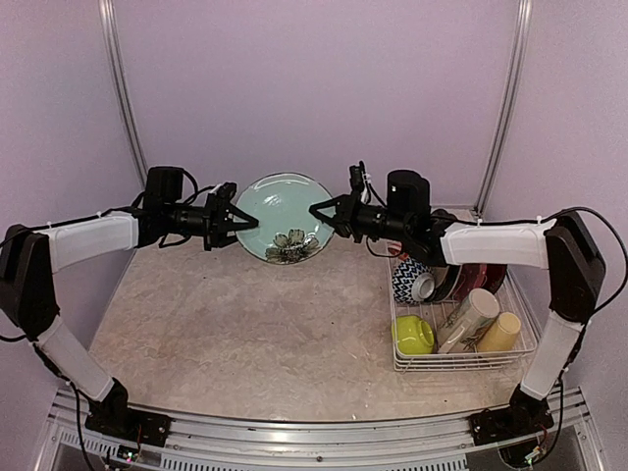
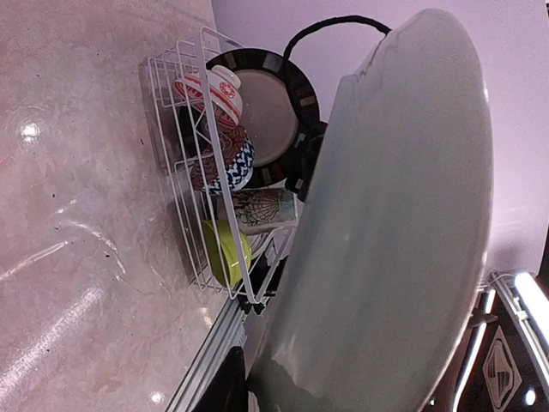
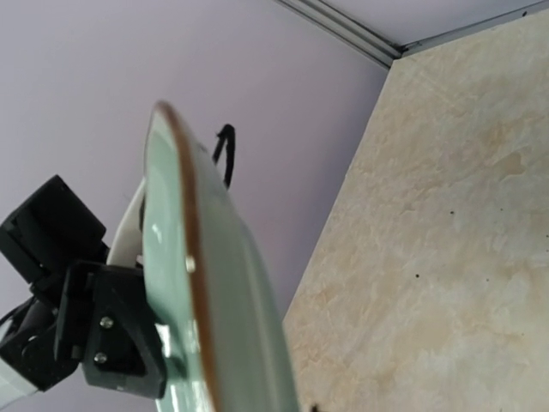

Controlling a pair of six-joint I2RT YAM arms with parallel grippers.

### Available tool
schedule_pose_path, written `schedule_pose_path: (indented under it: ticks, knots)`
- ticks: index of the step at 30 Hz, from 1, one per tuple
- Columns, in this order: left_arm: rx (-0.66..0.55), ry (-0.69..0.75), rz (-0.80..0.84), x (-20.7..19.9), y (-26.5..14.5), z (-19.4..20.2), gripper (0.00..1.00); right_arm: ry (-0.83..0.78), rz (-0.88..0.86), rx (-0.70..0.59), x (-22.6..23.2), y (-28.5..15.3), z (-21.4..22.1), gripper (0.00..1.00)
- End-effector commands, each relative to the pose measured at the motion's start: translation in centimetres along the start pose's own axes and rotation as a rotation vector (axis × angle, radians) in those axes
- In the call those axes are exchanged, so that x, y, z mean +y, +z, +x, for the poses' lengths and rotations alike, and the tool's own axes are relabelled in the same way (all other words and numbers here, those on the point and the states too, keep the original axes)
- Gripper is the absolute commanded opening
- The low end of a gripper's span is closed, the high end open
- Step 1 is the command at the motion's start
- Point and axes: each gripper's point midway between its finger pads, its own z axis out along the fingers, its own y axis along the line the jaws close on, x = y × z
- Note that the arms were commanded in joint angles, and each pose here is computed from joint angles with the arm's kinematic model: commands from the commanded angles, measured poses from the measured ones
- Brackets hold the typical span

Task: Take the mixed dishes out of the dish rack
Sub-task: Pass from the right arm to the left, then place the plate at the corner of the board.

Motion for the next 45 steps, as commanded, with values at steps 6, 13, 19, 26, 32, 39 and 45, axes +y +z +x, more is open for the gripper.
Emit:
schedule_pose_path:
  ticks: [6,13,19,26,32,39,45]
  knots:
    - [-0.059,-0.005,-0.052,1.2,-1.1,-1.1,0.29,-0.014,-0.174,-0.07,4.4,0.8,-1.7,0.0]
    - [-0.056,-0.002,-0.057,1.4,-1.0,-1.1,0.13,0.003,-0.192,-0.048,3.8,1.7,-1.0,0.0]
    - [-0.082,0.002,-0.073,1.7,-1.5,-1.5,0.0,-0.043,-0.1,-0.045,2.5,1.3,-0.8,0.21]
    - [-0.15,-0.019,-0.101,2.6,-3.6,-3.0,0.0,-0.188,0.237,-0.048,-2.0,-1.6,-1.3,0.84]
    - [-0.235,-0.093,-0.162,5.3,-6.3,-4.9,0.0,-0.357,0.445,-0.036,-2.6,-5.3,-2.4,1.0]
    - [-0.324,-0.18,-0.212,9.1,-9.8,-7.1,0.0,-0.468,0.788,-0.027,-5.6,-10.2,-3.9,1.0]
    - [-0.407,-0.257,-0.298,14.0,-12.7,-9.1,0.0,-0.526,1.039,-0.101,-6.8,-14.7,-6.1,1.0]
